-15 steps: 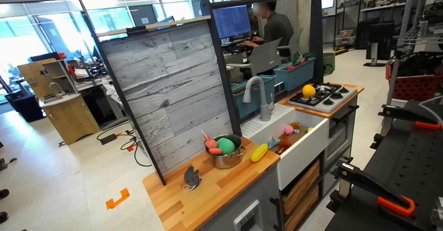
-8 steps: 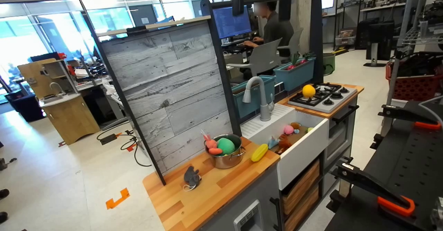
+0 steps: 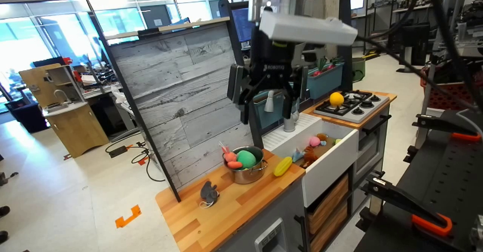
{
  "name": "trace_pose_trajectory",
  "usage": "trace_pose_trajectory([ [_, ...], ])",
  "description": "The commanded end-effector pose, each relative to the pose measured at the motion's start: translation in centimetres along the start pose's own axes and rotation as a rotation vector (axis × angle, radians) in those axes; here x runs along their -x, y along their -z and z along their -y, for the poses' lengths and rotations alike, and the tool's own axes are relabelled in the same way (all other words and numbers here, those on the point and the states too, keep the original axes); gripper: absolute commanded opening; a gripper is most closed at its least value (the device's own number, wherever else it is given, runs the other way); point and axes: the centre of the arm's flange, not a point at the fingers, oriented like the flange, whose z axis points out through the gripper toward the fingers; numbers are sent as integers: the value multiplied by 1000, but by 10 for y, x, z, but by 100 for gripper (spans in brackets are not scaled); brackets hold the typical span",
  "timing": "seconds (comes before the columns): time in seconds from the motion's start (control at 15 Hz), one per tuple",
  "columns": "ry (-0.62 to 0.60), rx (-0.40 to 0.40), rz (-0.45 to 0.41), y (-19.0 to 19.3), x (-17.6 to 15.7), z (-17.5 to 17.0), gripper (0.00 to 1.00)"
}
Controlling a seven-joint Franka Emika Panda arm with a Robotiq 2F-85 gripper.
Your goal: Pick the pink object in the pot and put it on the counter
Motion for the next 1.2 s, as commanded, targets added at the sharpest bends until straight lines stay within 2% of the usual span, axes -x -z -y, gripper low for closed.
trace_pose_trajectory([
  [0.0, -79, -14, -131, -46, -14, 19, 100],
  [0.2, -128, 9, -224, -75, -25, 23, 100],
  [0.33, -171, 48, -243, -96, -39, 20, 100],
  [0.87, -336, 120, -121, -159, -114, 13, 100],
  [1.0, -379, 126, -66, -169, -135, 13, 100],
  [1.13, -398, 127, 35, -180, -151, 11, 100],
])
